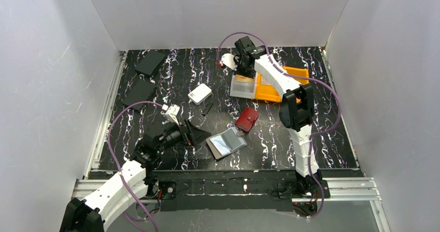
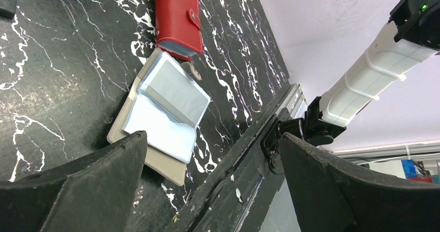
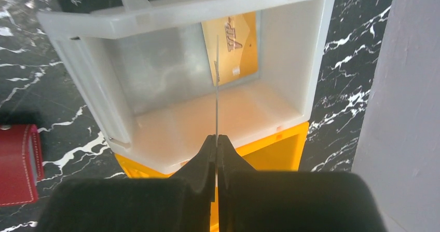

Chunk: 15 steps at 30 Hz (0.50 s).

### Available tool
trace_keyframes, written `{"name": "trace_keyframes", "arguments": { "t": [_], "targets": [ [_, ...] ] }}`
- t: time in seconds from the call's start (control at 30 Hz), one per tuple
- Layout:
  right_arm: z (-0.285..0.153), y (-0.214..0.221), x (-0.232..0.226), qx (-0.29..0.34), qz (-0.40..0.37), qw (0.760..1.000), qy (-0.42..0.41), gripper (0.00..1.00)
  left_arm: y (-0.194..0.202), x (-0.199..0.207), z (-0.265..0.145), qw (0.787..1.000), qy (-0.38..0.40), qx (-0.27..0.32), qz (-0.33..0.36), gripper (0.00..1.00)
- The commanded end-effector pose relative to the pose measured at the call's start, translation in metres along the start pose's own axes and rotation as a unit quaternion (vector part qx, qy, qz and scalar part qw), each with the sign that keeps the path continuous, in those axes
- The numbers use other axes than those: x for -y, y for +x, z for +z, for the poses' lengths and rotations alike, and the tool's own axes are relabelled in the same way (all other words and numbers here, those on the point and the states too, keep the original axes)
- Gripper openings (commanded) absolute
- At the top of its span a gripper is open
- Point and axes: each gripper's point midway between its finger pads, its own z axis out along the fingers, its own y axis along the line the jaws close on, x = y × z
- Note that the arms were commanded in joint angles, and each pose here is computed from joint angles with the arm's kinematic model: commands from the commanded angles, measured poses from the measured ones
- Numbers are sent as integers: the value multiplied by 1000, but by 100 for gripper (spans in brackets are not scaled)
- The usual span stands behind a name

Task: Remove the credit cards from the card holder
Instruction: Place the credit card in the storage box.

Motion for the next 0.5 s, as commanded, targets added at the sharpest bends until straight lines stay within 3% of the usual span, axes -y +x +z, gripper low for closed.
{"name": "trace_keyframes", "arguments": {
  "t": [0.0,0.47],
  "targets": [
    [-5,7,18,-24,-9,999,35,2,-6,5,-1,1000,3,3,17,98],
    [38,5,-6,-39,-40,998,-6,5,-5,2,0,1000,-2,-3,11,98]
  ]
}}
